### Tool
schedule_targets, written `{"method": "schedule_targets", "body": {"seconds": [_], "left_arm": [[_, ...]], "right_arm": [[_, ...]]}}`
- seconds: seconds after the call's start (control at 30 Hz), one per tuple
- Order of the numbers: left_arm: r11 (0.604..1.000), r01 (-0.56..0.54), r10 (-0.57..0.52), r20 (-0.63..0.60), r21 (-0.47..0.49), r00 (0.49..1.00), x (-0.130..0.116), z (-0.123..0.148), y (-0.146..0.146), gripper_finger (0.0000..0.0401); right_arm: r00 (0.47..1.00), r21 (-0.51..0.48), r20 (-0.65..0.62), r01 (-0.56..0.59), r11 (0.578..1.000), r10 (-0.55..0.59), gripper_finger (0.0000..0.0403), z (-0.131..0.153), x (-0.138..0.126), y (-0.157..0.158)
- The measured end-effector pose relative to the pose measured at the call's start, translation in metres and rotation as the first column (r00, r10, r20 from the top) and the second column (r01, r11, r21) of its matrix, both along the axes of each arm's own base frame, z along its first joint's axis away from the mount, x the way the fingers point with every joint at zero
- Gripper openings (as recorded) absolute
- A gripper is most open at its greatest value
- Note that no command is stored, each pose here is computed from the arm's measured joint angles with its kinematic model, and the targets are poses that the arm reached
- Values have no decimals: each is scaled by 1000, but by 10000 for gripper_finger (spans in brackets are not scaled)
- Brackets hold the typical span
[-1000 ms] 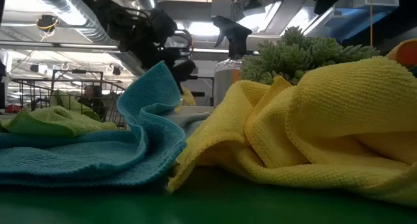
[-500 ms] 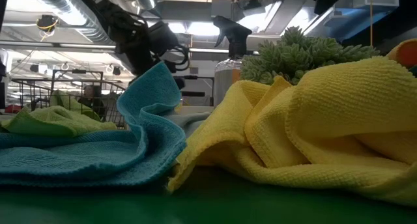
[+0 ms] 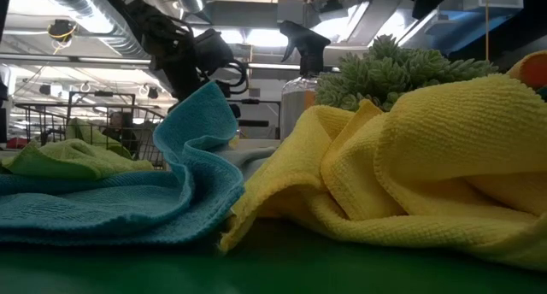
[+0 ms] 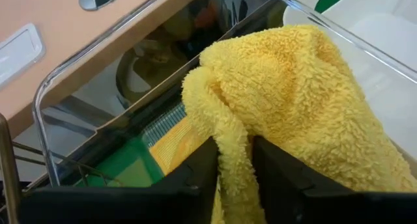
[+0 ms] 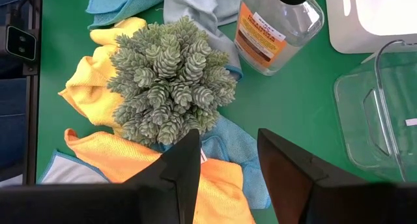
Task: Sort microfiber towel by color & place in baskets
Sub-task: Put the left yellow microfiber towel into the left transparent bin, then put the orange microfiber towel into the right transparent bin
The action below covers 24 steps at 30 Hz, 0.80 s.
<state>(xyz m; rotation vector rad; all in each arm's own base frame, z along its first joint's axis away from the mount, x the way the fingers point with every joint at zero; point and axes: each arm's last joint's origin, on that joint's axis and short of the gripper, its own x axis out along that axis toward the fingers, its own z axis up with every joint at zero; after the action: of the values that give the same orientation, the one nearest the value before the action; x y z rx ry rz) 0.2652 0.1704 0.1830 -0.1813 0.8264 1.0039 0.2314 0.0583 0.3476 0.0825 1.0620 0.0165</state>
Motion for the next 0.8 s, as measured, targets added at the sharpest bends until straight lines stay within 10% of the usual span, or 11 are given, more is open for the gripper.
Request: {"method": "schedule_targets", "body": {"seconds": [0.3, 0.8], "left_arm": [[1000, 2, -2, -2, 1, 1000, 5, 12, 3, 160], [994, 106, -103, -115, 25, 988, 21, 86, 12, 163]], "right_arm": [[1000, 3, -1, -1, 1000, 1, 152, 0, 0, 0], [1000, 25, -12, -9, 1000, 10, 152, 0, -1, 1]]}}
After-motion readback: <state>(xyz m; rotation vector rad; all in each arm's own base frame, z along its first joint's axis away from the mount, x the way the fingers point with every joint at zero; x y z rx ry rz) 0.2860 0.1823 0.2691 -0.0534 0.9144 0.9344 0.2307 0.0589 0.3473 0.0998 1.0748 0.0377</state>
